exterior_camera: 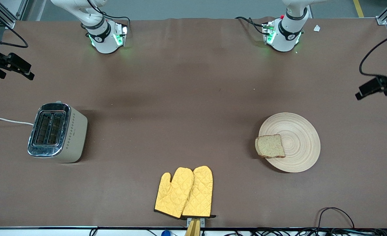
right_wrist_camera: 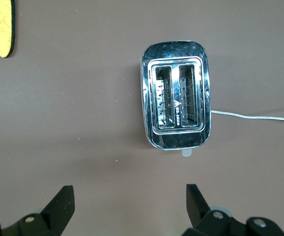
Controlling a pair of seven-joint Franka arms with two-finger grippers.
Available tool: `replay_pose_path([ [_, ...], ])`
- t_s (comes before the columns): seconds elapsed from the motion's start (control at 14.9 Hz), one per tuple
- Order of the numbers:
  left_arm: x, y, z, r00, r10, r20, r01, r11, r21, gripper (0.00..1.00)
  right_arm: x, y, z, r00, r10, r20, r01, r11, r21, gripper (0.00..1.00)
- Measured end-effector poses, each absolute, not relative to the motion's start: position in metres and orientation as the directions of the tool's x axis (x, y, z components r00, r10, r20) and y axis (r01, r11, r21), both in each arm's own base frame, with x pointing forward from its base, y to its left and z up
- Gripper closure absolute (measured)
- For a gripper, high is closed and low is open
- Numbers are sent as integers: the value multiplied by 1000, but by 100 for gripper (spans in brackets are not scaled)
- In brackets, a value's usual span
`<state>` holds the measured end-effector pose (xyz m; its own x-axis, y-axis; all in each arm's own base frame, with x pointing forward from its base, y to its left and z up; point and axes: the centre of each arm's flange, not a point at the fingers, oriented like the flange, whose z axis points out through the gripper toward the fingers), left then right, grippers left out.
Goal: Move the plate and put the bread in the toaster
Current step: 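Lower the left gripper beside the rim of the wooden plate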
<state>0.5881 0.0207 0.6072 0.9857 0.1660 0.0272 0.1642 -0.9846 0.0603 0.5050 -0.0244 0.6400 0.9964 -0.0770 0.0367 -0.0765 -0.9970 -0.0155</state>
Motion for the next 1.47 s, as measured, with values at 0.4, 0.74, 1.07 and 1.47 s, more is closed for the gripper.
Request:
replay_pose_path([
  [0.4,647,73,508,967,256,-1,252,-951,178,0,505,-25,640,996,-77,37,-77,-997,-16,0],
  [0.74,667,148,419,984,177,13,158,-908,388,0,505,-25,640,996,-78,38,-77,-997,-17,0],
  [1.07,659,219,310,981,193,11,141,-757,638,4,505,-25,640,996,-78,38,-77,-997,-17,0],
  [1.47,655,221,220,984,150,92,24,-633,773,19,505,-25,640,996,-78,38,-77,-997,-17,0],
])
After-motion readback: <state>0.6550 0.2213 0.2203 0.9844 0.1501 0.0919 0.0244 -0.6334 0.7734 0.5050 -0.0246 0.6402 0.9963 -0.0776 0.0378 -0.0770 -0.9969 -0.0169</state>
